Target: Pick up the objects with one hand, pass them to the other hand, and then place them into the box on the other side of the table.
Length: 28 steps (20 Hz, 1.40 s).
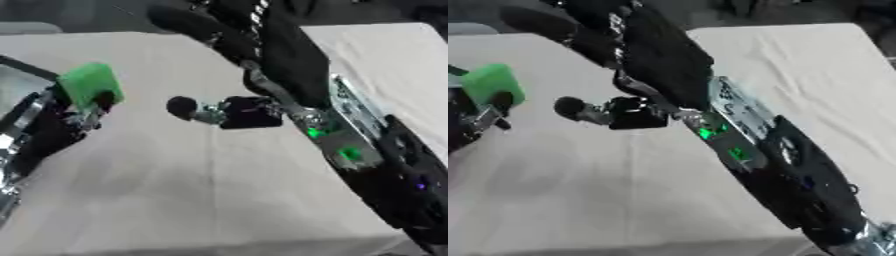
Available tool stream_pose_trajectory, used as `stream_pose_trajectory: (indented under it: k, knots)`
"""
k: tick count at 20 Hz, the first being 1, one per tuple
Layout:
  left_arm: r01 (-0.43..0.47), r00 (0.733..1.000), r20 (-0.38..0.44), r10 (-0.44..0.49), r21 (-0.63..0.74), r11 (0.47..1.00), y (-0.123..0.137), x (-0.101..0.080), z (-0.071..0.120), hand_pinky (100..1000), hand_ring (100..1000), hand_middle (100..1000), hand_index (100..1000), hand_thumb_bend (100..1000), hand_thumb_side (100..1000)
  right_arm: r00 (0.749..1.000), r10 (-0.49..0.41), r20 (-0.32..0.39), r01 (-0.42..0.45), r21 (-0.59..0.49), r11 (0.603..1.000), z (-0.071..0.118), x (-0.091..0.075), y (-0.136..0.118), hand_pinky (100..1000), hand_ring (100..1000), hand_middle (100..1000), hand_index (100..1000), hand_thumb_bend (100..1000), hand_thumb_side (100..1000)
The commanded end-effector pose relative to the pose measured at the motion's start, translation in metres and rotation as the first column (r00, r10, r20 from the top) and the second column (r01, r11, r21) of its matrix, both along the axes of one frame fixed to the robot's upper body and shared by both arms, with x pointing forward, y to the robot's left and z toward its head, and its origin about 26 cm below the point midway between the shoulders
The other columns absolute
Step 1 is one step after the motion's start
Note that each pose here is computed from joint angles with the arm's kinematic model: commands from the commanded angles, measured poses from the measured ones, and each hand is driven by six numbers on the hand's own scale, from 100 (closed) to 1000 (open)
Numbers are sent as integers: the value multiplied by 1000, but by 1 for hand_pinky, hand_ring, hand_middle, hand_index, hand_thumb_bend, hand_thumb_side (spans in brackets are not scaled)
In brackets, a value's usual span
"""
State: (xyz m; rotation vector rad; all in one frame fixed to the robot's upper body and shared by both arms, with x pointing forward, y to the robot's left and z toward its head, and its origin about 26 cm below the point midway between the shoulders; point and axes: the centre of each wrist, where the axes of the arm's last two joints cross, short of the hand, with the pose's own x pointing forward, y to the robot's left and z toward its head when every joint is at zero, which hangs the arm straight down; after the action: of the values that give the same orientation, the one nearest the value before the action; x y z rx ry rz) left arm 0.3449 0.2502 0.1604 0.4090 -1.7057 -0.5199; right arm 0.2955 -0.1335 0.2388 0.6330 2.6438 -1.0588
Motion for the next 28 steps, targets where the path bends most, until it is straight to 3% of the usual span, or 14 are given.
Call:
stream_pose_trajectory:
  k: [1,4,6,8,10,12,14,17,21,24,25,26,28]
  knots:
    - [-320,944,114,309,102,942,47,19,10,590,872,631,502,100,344,999,-10,32,10,4,1000,6,-3,-4,899,843,914,932,468,100]
    - [-580,814,163,557,189,792,86,38,5,601,866,660,545,100,276,1000,-12,22,12,3,1000,5,-3,-5,894,834,902,929,459,100]
    - [-691,720,183,669,277,668,111,49,-3,628,870,696,626,227,275,1000,-11,16,11,2,1000,4,-3,-5,892,829,897,927,451,100]
    - [-740,647,205,734,397,542,135,56,-14,677,885,740,731,399,295,1000,-9,10,9,-2,1000,3,-3,-5,890,825,892,926,443,100]
    - [-748,591,217,777,509,427,157,59,-22,718,916,783,799,494,372,1000,-9,3,9,-5,1000,2,-3,-5,888,822,889,925,438,100]
    - [-728,555,198,808,586,356,174,60,-25,783,990,849,876,663,602,1000,-11,-5,11,-7,1000,1,-3,-6,887,817,884,924,433,100]
    - [-700,539,176,824,638,322,186,59,-23,811,1000,874,900,746,661,1000,-14,-11,14,-11,1000,0,-3,-7,888,814,881,924,429,100]
    - [-679,519,188,834,683,269,195,56,-14,813,1000,883,901,819,662,1000,-17,-16,17,-16,1000,0,-3,-7,887,809,876,924,426,100]
    - [-692,509,209,835,676,252,195,55,0,805,1000,883,865,774,675,999,-22,-28,21,-22,1000,-3,-3,-9,888,807,874,925,420,100]
    - [-738,541,267,798,605,298,182,47,20,800,1000,881,822,727,642,998,-38,-47,37,-24,999,-5,-2,-12,889,808,876,927,417,100]
    - [-754,554,292,779,572,322,176,42,29,796,1000,882,813,719,634,997,-49,-57,48,-21,999,-6,-2,-14,887,808,877,928,361,100]
    - [-766,569,317,759,541,348,168,37,36,795,1000,881,795,680,609,996,-63,-69,62,-15,998,-7,-1,-17,879,810,879,928,393,100]
    - [-771,618,364,697,453,447,145,25,52,795,1000,882,785,659,601,990,-96,-101,97,2,995,-8,0,-23,875,811,881,928,373,100]
